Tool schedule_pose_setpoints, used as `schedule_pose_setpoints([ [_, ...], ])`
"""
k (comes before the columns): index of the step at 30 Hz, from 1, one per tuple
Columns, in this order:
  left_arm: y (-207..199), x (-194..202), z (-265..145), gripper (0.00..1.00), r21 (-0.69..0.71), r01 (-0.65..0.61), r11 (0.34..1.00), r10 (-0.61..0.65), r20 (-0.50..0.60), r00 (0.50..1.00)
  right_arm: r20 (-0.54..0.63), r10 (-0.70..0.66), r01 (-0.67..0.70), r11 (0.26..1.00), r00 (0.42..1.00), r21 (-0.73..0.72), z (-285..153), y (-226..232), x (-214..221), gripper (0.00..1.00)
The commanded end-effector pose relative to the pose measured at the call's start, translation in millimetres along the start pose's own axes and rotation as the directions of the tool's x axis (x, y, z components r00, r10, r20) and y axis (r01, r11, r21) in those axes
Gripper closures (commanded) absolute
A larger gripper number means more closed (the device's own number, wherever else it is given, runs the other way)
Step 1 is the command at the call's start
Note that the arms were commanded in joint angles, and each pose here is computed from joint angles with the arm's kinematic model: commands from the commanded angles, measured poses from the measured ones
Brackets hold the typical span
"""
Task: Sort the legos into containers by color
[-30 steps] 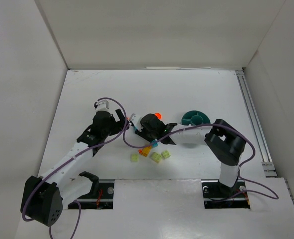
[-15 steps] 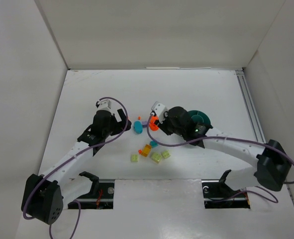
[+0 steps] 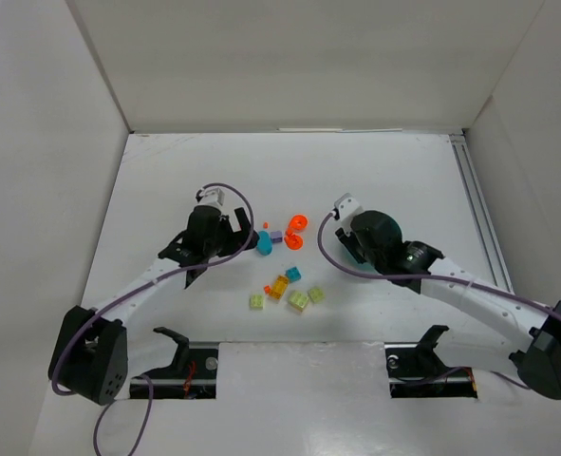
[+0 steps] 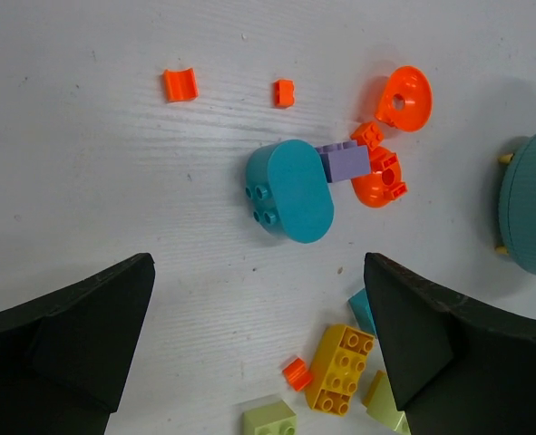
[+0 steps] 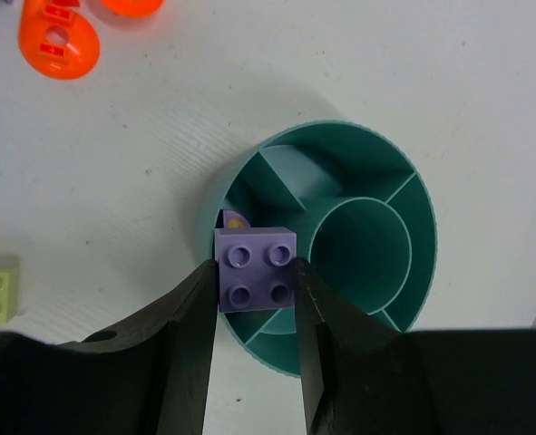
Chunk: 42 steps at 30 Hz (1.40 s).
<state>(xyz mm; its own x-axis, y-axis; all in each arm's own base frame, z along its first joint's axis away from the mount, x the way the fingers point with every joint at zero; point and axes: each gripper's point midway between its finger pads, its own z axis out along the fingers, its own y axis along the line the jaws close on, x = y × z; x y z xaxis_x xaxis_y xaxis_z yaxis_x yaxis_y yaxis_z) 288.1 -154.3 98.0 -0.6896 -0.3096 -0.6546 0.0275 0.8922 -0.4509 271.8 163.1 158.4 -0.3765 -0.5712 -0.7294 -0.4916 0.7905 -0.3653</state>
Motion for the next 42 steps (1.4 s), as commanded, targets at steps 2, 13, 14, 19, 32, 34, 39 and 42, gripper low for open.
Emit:
schedule_pose_setpoints([
  [2,-26,-27,1,0.0,0.068,-0.043,0.997,0.039,0.064,0.997,-0.043,0.035,-0.034,0.999,0.998,0.024,4,-1,11,0.72],
  [13,-51,-34,18,0.0,0.063,-0.146,0.987,0.144,0.047,0.989,-0.043,0.046,-0.044,0.998,0.998,0.048,1,-5,12,0.4],
  [14,-49,-32,20,0.0,0.058,-0.163,0.985,0.161,0.04,0.986,-0.043,0.046,-0.044,0.998,0.998,0.048,1,-5,12,0.4],
  [19,-73,-28,29,0.0,0.143,-0.291,0.946,0.289,0.031,0.957,-0.021,0.055,-0.054,0.998,0.998,0.039,-3,-6,7,0.38],
  [32,-95,-23,77,0.06,0.262,-0.607,0.75,0.63,-0.004,0.776,0.098,0.073,-0.076,0.997,0.993,0.034,-26,-23,-14,0.37],
  [34,-87,-15,86,0.1,0.252,-0.612,0.75,0.64,-0.045,0.767,0.094,0.078,-0.082,0.996,0.992,0.042,-26,-26,-11,0.37],
  [39,-83,-2,100,0.21,0.278,-0.61,0.742,0.651,-0.084,0.754,0.073,0.082,-0.084,0.996,0.994,0.034,-22,-25,-1,0.37],
  [42,-76,-1,111,0.3,0.244,-0.615,0.75,0.652,-0.112,0.75,0.066,0.078,-0.08,0.997,0.995,0.024,-21,-23,2,0.37],
])
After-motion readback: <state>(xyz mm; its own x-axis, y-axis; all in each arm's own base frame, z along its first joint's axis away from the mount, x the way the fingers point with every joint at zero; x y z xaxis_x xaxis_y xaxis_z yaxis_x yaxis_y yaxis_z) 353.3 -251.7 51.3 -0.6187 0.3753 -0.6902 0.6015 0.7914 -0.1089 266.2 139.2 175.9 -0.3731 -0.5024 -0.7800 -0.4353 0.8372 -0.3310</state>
